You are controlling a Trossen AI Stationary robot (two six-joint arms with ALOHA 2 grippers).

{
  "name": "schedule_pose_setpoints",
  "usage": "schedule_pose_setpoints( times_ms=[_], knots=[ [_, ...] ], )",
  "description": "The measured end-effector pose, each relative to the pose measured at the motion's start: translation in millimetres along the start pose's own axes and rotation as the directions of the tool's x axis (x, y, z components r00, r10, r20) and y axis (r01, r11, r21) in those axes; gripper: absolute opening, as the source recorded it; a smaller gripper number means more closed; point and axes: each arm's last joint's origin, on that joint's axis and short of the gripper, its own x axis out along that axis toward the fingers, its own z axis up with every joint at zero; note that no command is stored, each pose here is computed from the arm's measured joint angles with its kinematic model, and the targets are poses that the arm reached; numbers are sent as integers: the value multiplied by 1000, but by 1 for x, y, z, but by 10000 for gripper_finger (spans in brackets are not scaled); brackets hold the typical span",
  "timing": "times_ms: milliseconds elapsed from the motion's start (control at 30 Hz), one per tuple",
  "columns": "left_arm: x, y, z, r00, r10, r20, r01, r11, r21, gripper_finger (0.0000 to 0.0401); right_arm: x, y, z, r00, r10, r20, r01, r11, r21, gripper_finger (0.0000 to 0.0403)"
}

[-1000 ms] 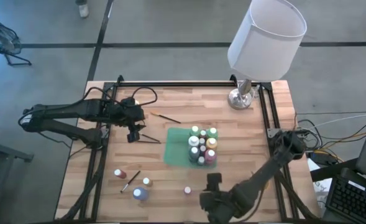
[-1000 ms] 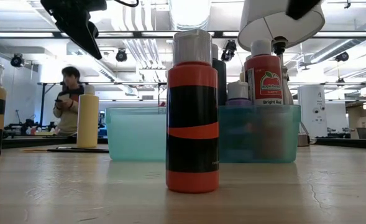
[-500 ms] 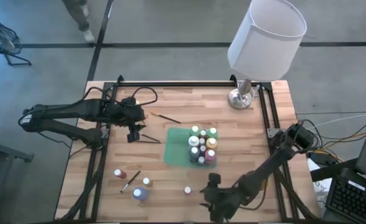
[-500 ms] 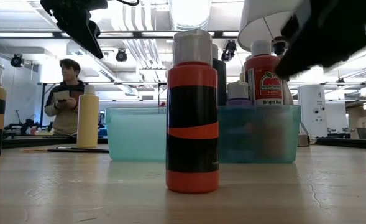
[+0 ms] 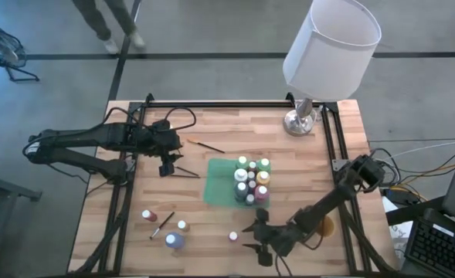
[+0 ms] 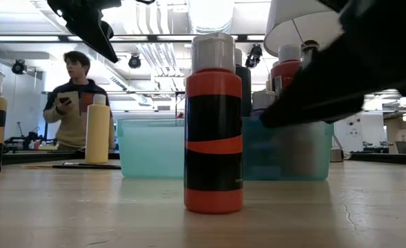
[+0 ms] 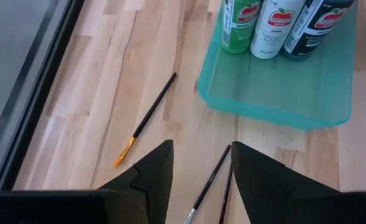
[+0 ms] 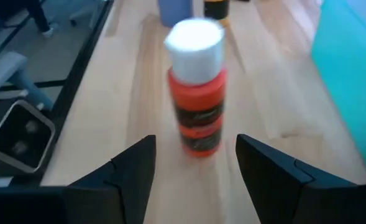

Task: Pick & Place Paint Supplies
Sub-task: Put the orange paint bottle into the green bin

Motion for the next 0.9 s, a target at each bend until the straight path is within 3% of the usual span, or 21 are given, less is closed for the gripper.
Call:
schedule_pose_setpoints(
  times_ms=[267, 600, 900],
  knots=[
    [0, 0, -1, 1000, 0, -7, 0, 1000, 9, 168, 11, -6, -3, 1000, -25, -7, 25, 1000, 18, 211],
    [0, 0, -3, 999, 0, -34, 1, 1000, 30, 168, 39, 1, -12, 999, -44, -27, 45, 998, 33, 246],
    [0, 0, -5, 999, 0, -48, 2, 999, 44, 168, 62, 0, -3, 998, -66, -3, 66, 996, 56, 267]
  ],
)
